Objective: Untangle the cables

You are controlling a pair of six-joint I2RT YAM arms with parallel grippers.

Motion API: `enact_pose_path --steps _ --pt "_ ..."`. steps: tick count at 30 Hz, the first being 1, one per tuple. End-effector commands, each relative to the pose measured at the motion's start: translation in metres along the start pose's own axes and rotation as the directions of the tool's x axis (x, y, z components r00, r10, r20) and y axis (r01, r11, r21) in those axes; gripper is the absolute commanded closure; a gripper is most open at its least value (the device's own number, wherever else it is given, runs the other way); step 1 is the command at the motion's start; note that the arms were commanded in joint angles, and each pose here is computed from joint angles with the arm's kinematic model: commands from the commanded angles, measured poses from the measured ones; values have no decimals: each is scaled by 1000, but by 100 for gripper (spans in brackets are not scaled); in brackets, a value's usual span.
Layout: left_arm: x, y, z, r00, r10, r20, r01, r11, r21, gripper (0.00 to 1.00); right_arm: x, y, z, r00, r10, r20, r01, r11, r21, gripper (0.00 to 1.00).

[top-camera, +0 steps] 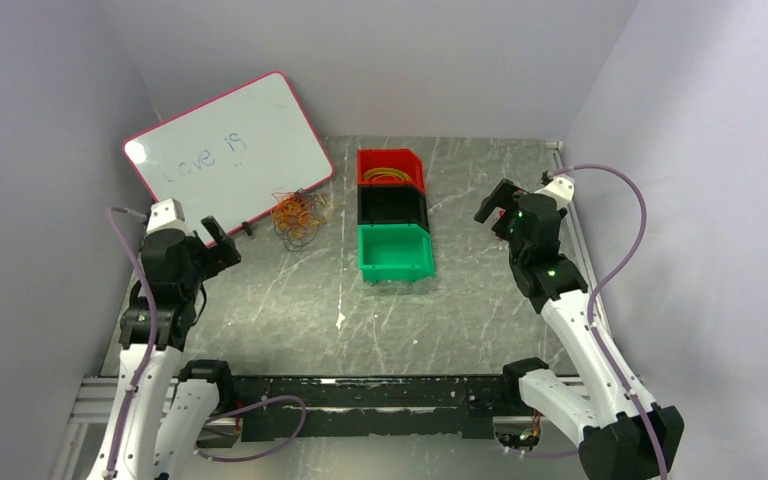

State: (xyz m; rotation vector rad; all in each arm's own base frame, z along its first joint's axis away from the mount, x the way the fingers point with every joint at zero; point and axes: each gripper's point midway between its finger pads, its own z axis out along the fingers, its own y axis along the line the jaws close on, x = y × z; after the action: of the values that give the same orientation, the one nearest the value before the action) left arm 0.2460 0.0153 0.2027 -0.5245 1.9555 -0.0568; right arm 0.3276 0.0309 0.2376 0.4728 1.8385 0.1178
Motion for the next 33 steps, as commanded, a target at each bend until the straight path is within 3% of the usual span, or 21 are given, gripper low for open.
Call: enact_pose_path --steps 1,11,18,33 --pt "-21 -43 2 998 38 42 -46 975 218 1 -7 14 -5 1000 13 -10 -14 997 -79 0" --pt "-38 -114 59 996 87 -17 -73 919 388 1 38 26 -4 988 -19 -154 -11 982 -188 0" --pt "5 -185 108 958 270 -95 -219 906 361 1 69 24 -10 972 -35 -232 -20 973 -231 1" --pt "71 -174 188 855 457 -244 -426 889 171 1 107 19 -10 948 -59 -312 -25 965 -259 1"
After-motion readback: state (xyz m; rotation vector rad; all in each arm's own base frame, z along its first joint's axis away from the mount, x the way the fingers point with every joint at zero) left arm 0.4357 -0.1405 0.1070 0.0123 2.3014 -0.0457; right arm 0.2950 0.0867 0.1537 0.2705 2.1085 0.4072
